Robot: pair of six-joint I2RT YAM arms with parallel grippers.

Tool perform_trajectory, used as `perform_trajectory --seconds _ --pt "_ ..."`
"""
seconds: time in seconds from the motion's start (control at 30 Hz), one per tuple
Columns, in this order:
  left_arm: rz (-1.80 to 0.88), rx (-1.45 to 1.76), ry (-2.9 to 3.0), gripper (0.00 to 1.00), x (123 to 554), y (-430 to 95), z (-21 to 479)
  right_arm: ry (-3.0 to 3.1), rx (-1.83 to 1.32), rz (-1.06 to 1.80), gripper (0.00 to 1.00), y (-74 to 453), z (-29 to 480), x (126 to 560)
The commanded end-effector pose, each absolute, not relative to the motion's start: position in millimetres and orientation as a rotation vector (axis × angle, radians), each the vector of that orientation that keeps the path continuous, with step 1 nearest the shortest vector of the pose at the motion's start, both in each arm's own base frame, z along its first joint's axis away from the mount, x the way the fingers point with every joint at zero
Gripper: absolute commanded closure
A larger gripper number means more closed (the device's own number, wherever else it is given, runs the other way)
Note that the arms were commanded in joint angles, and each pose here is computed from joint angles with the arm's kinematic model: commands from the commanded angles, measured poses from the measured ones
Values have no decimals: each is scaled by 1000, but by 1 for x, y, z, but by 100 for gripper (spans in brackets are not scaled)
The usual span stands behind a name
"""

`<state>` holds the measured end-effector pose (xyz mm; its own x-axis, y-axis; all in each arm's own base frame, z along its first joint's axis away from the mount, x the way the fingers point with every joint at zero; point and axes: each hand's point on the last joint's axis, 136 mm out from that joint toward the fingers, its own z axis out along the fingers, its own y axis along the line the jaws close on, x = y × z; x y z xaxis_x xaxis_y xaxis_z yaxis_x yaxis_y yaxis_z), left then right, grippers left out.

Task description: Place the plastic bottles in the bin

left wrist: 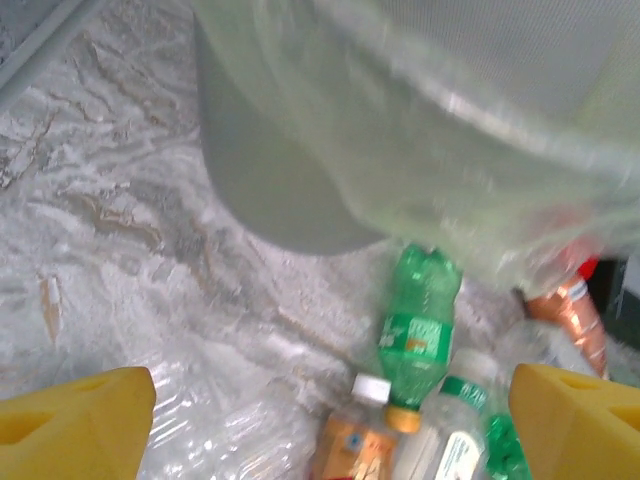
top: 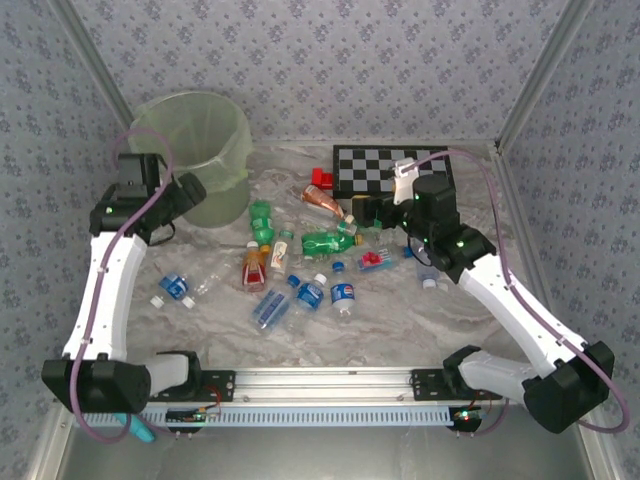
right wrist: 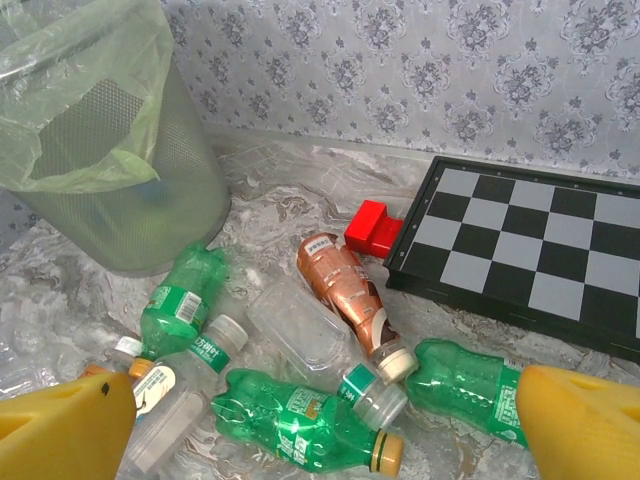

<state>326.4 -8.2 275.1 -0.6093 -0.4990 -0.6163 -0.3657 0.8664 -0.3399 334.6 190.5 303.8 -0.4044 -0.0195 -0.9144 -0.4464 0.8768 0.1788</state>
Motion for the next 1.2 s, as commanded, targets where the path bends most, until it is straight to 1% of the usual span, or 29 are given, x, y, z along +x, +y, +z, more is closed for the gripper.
perform_trajectory --seconds 0.0,0.13,0.23,0.43,0.63,0.73,1.0,1.17 --pt "-174 -518 2345 10 306 -20 260 1904 -362 487 0 195 323 338" --pt "-185 -421 2422 12 281 -49 232 1899 -358 517 0 200 324 339" --pt "-175 -310 2486 16 265 -72 212 1903 -354 527 1 202 323 339" --pt "-172 -97 2628 18 235 -105 173 1907 -349 522 0 201 324 334" --pt "-217 116 2670 20 208 -134 150 1911 -347 518 1 202 322 330" --pt "-266 196 2701 22 195 -149 135 1915 -351 515 1 203 321 328" --pt "-296 375 2776 25 178 -173 103 1926 -371 529 1 210 320 324" --pt "-268 441 2828 25 172 -175 85 1969 -418 583 1 219 315 318"
